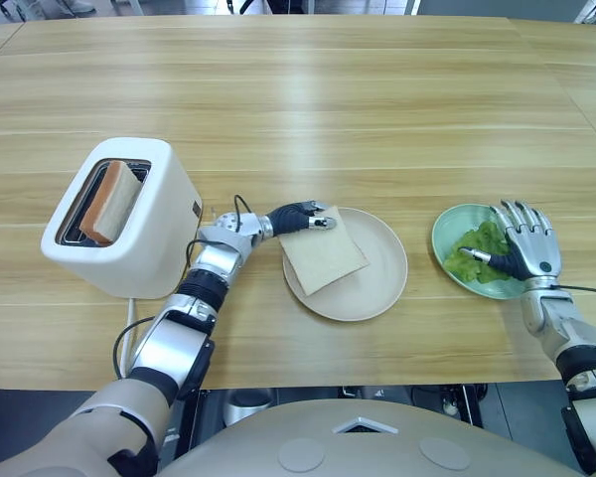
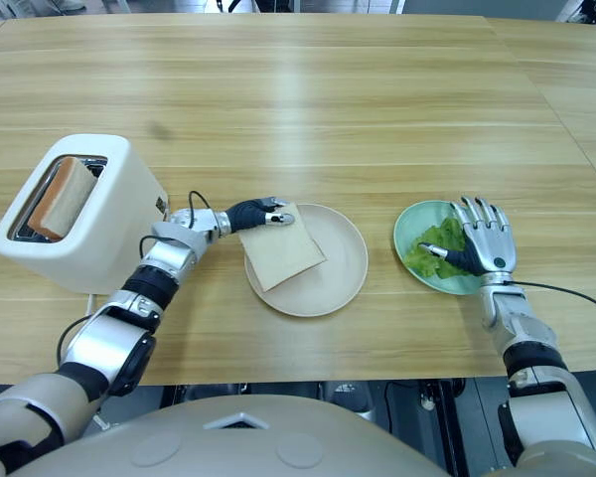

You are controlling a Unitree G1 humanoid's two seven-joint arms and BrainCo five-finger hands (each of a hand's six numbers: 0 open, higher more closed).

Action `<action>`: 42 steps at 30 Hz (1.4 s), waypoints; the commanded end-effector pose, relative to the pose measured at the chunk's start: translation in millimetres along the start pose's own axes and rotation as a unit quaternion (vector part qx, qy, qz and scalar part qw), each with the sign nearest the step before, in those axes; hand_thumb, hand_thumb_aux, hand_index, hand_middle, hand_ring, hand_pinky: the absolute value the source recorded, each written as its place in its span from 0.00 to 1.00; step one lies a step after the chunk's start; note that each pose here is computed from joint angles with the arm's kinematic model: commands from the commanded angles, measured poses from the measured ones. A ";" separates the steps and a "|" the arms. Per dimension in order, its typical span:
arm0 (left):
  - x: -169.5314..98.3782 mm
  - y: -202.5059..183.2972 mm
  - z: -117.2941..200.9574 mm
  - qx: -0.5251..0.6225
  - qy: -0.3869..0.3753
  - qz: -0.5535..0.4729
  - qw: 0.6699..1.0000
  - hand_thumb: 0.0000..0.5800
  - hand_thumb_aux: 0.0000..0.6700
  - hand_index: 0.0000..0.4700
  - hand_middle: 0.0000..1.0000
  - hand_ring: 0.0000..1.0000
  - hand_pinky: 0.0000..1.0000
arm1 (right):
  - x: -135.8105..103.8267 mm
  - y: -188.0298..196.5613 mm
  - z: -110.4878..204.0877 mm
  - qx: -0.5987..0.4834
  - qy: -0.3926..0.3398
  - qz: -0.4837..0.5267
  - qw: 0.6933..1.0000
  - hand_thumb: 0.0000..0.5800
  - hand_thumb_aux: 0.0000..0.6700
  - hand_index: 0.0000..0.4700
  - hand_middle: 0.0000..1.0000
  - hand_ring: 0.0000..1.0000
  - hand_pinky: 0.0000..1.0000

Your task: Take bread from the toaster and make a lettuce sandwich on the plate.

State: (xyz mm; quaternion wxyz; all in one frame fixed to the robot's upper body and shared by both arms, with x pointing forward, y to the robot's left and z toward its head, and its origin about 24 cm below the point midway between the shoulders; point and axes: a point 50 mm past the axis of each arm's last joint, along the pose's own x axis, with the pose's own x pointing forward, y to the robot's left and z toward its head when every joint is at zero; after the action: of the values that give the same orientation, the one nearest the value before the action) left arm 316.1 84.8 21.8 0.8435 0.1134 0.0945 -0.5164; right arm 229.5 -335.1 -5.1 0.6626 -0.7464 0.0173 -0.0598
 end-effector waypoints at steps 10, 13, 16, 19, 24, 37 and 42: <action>0.4 3.0 -12.1 0.061 0.044 0.010 0.997 0.95 0.78 0.77 1.00 1.00 1.00 | -15.0 27.5 14.8 0.003 -0.018 0.069 0.997 0.92 0.71 0.70 0.00 0.00 0.00; -0.8 4.5 -12.2 0.087 0.050 0.014 0.995 0.11 0.06 0.06 1.00 1.00 1.00 | -14.2 26.9 17.3 0.009 -0.022 0.062 0.998 1.00 1.00 0.98 0.00 0.00 0.00; -1.5 5.6 -12.5 0.101 0.052 0.021 0.993 0.00 0.00 0.00 1.00 1.00 1.00 | -12.0 24.0 18.7 0.015 -0.024 0.046 0.999 1.00 1.00 0.98 0.00 0.00 0.00; -1.7 7.4 -9.2 0.110 0.040 0.031 0.993 0.00 0.00 0.00 0.92 0.92 0.92 | -6.5 16.2 19.9 0.016 -0.032 0.014 0.999 1.00 1.00 0.98 0.00 0.00 0.00; -3.1 9.3 -0.4 0.127 0.010 0.037 0.991 0.00 0.00 0.00 0.78 0.78 0.78 | -1.4 3.8 20.9 0.021 -0.041 -0.041 0.998 1.00 1.00 0.98 0.00 0.00 0.00; -15.9 13.3 11.8 0.189 -0.016 0.033 0.981 0.00 0.00 0.00 0.45 0.45 0.45 | 3.6 -26.5 39.0 0.064 -0.090 -0.162 0.981 1.00 1.00 0.98 0.00 0.00 0.00; -25.1 20.1 14.2 0.262 -0.001 0.059 0.963 0.00 0.00 0.00 0.32 0.32 0.32 | 4.9 -35.7 55.7 0.098 -0.127 -0.190 0.969 1.00 1.00 0.98 0.00 0.00 0.00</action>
State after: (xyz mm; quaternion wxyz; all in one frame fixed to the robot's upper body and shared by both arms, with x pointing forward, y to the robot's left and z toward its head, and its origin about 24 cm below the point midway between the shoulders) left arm 325.1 115.3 40.4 0.8251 0.3136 -0.0306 -0.4690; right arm 238.0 -282.4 19.5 0.6982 -0.6832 -0.1931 -0.0920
